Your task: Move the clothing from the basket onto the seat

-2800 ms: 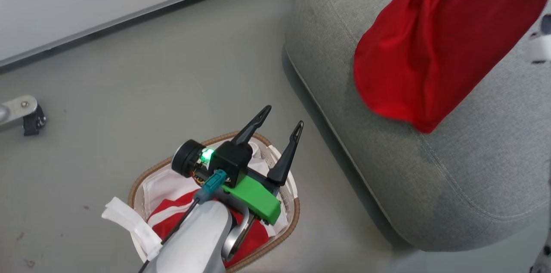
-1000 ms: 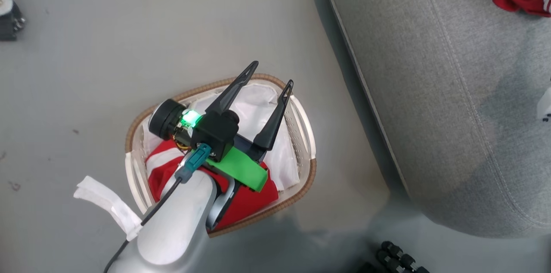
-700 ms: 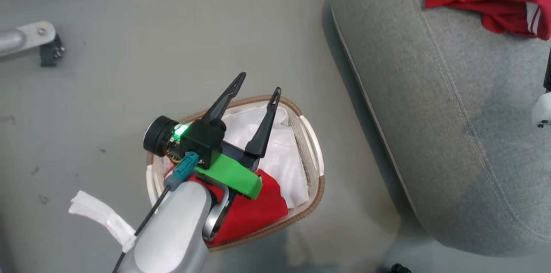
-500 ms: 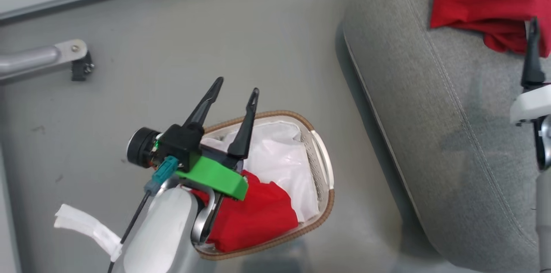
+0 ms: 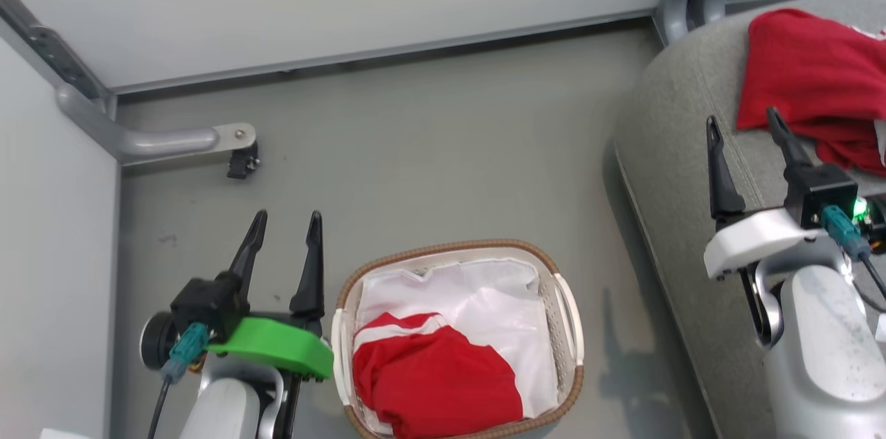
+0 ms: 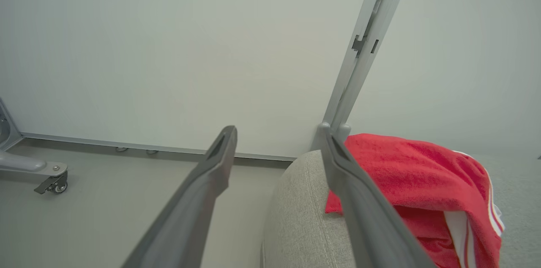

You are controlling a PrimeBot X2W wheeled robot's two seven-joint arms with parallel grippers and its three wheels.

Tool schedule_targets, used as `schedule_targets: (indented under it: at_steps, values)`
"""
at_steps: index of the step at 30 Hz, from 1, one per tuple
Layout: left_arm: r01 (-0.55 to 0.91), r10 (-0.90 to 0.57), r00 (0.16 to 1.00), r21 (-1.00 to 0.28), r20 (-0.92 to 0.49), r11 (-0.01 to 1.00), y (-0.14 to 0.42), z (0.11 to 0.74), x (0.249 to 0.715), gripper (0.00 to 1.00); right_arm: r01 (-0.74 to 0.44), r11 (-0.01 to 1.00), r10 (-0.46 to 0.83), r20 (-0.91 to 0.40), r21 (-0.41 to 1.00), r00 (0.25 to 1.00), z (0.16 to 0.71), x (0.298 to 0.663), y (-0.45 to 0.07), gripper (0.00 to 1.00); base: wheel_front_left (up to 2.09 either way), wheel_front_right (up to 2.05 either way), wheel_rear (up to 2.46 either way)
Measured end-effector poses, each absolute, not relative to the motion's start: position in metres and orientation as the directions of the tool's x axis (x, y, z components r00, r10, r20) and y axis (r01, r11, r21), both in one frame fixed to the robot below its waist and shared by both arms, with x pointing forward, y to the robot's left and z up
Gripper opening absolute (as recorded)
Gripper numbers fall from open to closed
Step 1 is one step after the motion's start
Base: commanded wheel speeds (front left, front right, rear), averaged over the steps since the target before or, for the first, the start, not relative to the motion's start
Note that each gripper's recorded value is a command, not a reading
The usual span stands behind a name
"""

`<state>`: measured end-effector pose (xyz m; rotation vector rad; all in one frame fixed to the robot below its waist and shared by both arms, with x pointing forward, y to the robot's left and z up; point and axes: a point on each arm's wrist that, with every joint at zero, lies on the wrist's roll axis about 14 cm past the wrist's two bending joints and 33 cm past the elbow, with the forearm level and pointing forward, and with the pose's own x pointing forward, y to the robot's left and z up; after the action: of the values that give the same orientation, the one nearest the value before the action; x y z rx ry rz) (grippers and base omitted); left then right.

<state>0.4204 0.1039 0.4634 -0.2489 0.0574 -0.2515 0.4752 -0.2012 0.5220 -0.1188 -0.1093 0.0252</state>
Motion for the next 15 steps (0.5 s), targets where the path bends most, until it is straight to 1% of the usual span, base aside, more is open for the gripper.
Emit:
schedule_targets:
  at_steps: [8,15]
  values:
    - [0.094,-0.11,0.993,-0.278,-0.044,0.956,0.145,0.463,0.385,1.0,-0.057,0.998,0.061,0.117,-0.037,0.991,0.522,0.449,-0.182,1.0,0.0,0.0,0.0]
    - [0.044,-0.057,0.998,-0.289,-0.037,0.956,0.16,0.467,0.365,1.0,-0.093,0.995,0.09,0.08,0.039,0.993,0.507,0.423,-0.168,1.0,0.0,0.0,0.0]
